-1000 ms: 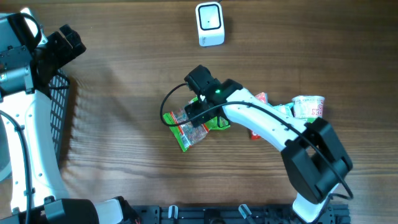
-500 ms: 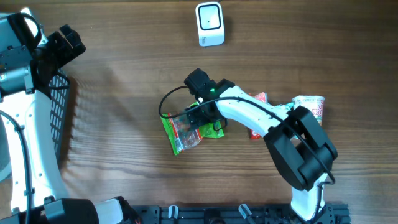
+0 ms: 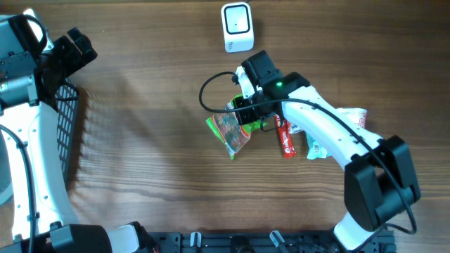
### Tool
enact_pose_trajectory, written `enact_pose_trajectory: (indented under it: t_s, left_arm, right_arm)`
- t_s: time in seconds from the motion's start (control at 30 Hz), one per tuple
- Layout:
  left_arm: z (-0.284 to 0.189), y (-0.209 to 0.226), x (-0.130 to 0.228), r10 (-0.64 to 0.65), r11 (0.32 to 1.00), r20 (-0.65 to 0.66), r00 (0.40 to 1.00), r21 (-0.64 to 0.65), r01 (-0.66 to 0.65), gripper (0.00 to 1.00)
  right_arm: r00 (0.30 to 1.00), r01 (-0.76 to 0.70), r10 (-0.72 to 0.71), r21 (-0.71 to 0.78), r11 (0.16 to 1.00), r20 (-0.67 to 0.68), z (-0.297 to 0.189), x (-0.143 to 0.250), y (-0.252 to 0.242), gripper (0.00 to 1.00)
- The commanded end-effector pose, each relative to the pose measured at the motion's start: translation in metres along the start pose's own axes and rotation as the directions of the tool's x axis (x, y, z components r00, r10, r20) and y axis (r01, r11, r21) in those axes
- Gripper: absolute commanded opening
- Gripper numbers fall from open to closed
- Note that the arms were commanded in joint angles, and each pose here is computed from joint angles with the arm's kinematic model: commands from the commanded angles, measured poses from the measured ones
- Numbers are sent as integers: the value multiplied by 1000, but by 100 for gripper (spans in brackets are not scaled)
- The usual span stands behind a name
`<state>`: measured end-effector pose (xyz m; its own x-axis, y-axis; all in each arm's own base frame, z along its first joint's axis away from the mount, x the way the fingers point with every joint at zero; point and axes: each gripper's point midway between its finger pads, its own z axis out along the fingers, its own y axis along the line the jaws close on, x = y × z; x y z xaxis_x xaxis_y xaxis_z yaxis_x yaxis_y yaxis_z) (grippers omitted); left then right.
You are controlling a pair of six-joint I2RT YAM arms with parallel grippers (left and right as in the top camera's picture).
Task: Scan the item barcode
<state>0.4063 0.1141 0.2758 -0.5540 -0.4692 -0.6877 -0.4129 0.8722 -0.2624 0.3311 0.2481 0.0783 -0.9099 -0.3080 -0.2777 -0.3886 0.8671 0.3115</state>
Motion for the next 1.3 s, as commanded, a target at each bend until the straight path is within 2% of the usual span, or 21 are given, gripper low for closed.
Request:
enact_pose_trajectory:
  t_s: [0.0, 0.07, 0.1, 0.13, 0.17, 0.2, 0.23, 0.27, 0.4, 0.53, 0.63, 0.77, 0.9, 1.03, 1.07, 1.1, 1.13, 1.17, 1.27]
  left_arm:
    - [-4, -3, -6, -2, 1000, 16, 1000, 11, 1, 100]
    - [-4, -3, -6, -2, 1000, 16, 1000, 11, 1, 100]
    - [-4, -3, -6, -1, 1000, 16, 1000, 11, 1, 100]
    - [-4, -3, -6, -2, 1000, 16, 1000, 11, 1, 100]
    - [-4, -3, -6, -2, 1000, 16, 1000, 11, 1, 100]
    - [-4, -3, -6, -1, 1000, 16, 1000, 11, 1, 100]
    - [-4, -3, -6, -2, 1000, 16, 1000, 11, 1, 100]
    - [-4, -3, -6, -2, 1000, 16, 1000, 11, 1, 100]
    - [-4, -3, -6, -1, 1000, 16, 1000, 11, 1, 100]
    - [-4, -3, -6, -2, 1000, 16, 1000, 11, 1, 100]
    - [-4, -3, -6, -1, 1000, 16, 1000, 11, 1, 100]
    - [-4, -3, -6, -2, 1000, 16, 1000, 11, 1, 100]
    - [-4, -3, -6, -1, 1000, 16, 1000, 11, 1, 100]
    - [-4, -3, -6, -1, 1000, 16, 1000, 11, 1, 100]
    - [-4, -3, -6, -1, 1000, 16, 1000, 11, 1, 100]
    - [-4, -3, -6, -2, 1000, 16, 1000, 11, 1, 100]
    - [-4, -3, -6, -2, 1000, 16, 1000, 11, 1, 100]
    - [-4, -3, -6, -2, 1000, 16, 1000, 11, 1, 100]
    - [-4, -3, -6, -2, 1000, 16, 1000, 11, 1, 100]
  right_arm:
    - [998, 38, -38, 6, 999, -45, 22, 11, 6, 4]
    - [998, 67, -67, 37, 997, -9, 16, 2, 5, 4]
    - [997, 81, -81, 36, 996, -3, 13, 0, 5, 8]
    - [997, 81, -81, 38, 996, -19, 13, 4, 4, 38]
    - [997, 73, -72, 41, 996, -39, 14, 9, 3, 45]
    - [997, 50, -47, 47, 998, -63, 15, 16, 1, 63]
    - [996, 25, -20, 53, 998, -81, 19, 23, -2, 93]
    - [996, 16, -11, 55, 998, -89, 24, 29, -3, 100]
    - [989, -84, 102, 164, 983, -103, 36, 51, -27, 100]
    - [981, -122, 134, 92, 988, -140, 43, 63, -1, 100]
    - [981, -175, 193, 287, 942, -34, 46, 62, -7, 100]
    - [976, -214, 215, 363, 907, 38, 47, 61, -13, 100]
    - [971, -239, 233, 354, 904, 59, 65, 60, -6, 100]
    - [971, -230, 238, 362, 903, 25, 80, 69, -6, 100]
    - [971, -226, 240, 356, 907, 7, 83, 72, -5, 96]
    - [970, -223, 242, 324, 920, -20, 87, 75, 1, 77]
    - [971, -212, 234, 283, 935, -44, 90, 76, 9, 13]
    - [970, -216, 237, 258, 942, -53, 91, 76, 13, 4]
    - [976, -181, 200, 184, 966, -90, 88, 74, 21, 4]
